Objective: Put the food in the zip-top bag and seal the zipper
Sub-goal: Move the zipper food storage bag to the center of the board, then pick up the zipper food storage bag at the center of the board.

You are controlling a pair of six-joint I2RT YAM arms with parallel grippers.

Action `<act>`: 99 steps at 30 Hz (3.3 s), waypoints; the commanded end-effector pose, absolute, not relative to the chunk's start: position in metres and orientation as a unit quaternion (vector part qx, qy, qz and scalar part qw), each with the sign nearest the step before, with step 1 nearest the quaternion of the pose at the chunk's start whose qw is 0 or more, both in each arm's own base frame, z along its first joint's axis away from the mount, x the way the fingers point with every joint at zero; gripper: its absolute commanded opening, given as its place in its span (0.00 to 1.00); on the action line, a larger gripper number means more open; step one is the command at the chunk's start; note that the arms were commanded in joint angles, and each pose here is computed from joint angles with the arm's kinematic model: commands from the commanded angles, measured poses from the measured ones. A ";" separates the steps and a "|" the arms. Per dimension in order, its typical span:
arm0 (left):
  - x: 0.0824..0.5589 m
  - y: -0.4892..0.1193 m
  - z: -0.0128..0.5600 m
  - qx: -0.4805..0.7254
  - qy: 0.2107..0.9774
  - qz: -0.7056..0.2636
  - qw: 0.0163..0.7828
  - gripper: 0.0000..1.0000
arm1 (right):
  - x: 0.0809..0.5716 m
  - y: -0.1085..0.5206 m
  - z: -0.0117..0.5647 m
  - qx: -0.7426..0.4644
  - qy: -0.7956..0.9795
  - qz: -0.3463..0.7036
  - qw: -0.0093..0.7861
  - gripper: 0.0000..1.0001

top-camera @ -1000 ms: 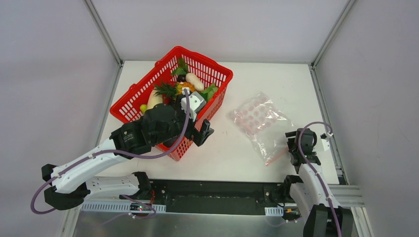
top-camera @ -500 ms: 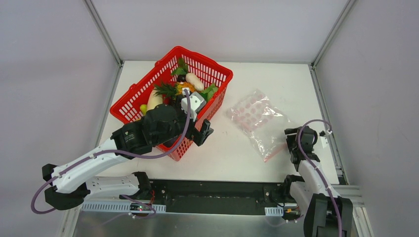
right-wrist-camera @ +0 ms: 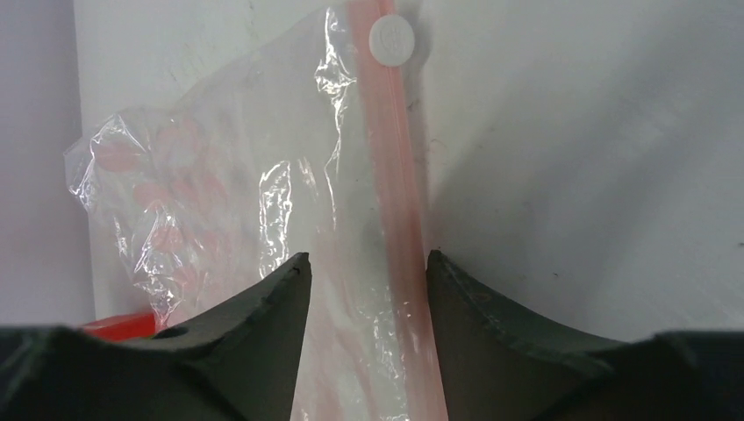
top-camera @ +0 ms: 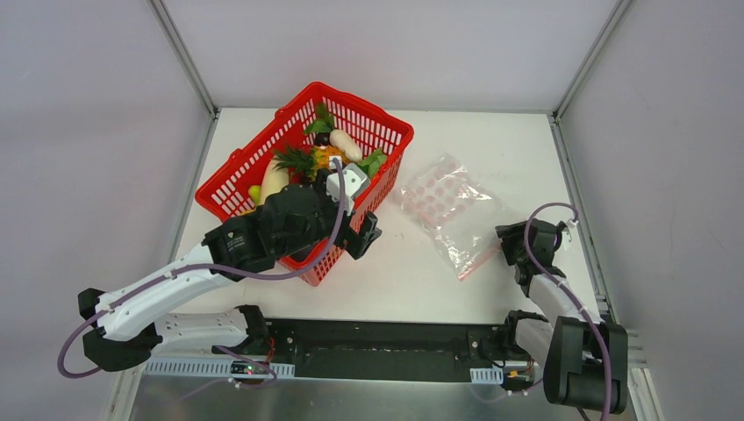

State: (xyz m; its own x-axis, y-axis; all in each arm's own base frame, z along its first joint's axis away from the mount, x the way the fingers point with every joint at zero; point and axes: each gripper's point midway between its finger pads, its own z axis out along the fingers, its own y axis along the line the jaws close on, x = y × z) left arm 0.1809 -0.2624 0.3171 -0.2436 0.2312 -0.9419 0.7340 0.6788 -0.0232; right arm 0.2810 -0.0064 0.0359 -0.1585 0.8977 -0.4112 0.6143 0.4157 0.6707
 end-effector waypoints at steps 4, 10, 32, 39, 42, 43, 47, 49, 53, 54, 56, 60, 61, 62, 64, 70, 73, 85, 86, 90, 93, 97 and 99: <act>0.177 -0.276 0.321 0.332 0.739 -0.261 0.525 0.99 | 0.263 0.014 0.011 0.485 0.785 0.192 0.334 0.52; 0.176 -0.278 0.318 0.340 0.740 -0.260 0.519 0.99 | 0.267 0.016 0.019 0.468 0.786 0.201 0.350 0.42; 0.160 -0.347 0.297 0.438 0.736 -0.218 0.468 0.96 | 0.273 0.036 0.077 0.405 0.778 0.272 0.396 0.16; 0.157 -0.390 0.275 0.477 0.728 -0.192 0.454 0.94 | 0.273 0.042 0.087 0.392 0.779 0.290 0.395 0.16; 0.157 -0.408 0.264 0.474 0.729 -0.204 0.450 0.94 | 0.273 0.042 0.090 0.390 0.779 0.289 0.398 0.16; 0.157 -0.414 0.261 0.473 0.729 -0.209 0.449 0.94 | 0.273 0.042 0.091 0.388 0.779 0.289 0.399 0.16; 0.158 -0.435 0.245 0.476 0.727 -0.214 0.446 0.94 | 0.273 0.041 0.096 0.385 0.778 0.288 0.405 0.16; 0.159 -0.443 0.237 0.465 0.735 -0.218 0.443 0.93 | 0.272 0.041 0.096 0.383 0.780 0.285 0.404 0.17; 0.167 -0.455 0.222 0.455 0.740 -0.210 0.449 0.92 | 0.271 0.042 0.095 0.382 0.781 0.288 0.401 0.17; 0.169 -0.457 0.219 0.453 0.740 -0.208 0.451 0.92 | 0.270 0.043 0.095 0.382 0.781 0.289 0.401 0.17; 0.173 -0.460 0.211 0.447 0.743 -0.201 0.457 0.93 | 0.270 0.043 0.096 0.382 0.780 0.291 0.401 0.17; 0.179 -0.463 0.197 0.438 0.750 -0.189 0.459 0.94 | 0.269 0.045 0.097 0.379 0.780 0.297 0.400 0.17; 0.179 -0.464 0.195 0.438 0.750 -0.188 0.458 0.94 | 0.269 0.046 0.097 0.379 0.780 0.297 0.400 0.17; 0.179 -0.465 0.192 0.437 0.751 -0.189 0.457 0.94 | 0.269 0.046 0.097 0.379 0.780 0.298 0.400 0.17; 0.179 -0.466 0.187 0.436 0.752 -0.189 0.456 0.93 | 0.268 0.047 0.097 0.379 0.780 0.300 0.399 0.17; 0.180 -0.465 0.170 0.432 0.756 -0.187 0.455 0.93 | 0.267 0.050 0.097 0.376 0.780 0.308 0.394 0.17; 0.179 -0.463 0.163 0.432 0.756 -0.187 0.454 0.92 | 0.267 0.053 0.100 0.374 0.778 0.318 0.392 0.17; 0.186 -0.474 0.147 0.432 0.758 -0.175 0.456 0.87 | 0.266 0.063 0.122 0.362 0.767 0.352 0.396 0.17; 0.185 -0.474 0.146 0.432 0.760 -0.175 0.454 0.86 | 0.266 0.062 0.124 0.360 0.766 0.351 0.399 0.17; 0.187 -0.475 0.140 0.429 0.766 -0.167 0.448 0.84 | 0.263 0.064 0.123 0.363 0.769 0.352 0.391 0.17; 0.193 -0.475 0.136 0.416 0.772 -0.154 0.454 0.83 | 0.263 0.065 0.125 0.361 0.770 0.355 0.389 0.17; 0.203 -0.474 0.133 0.400 0.784 -0.123 0.458 0.77 | 0.263 0.066 0.129 0.356 0.770 0.359 0.389 0.17; 0.204 -0.475 0.132 0.404 0.785 -0.117 0.454 0.64 | 0.263 0.066 0.130 0.355 0.770 0.357 0.392 0.18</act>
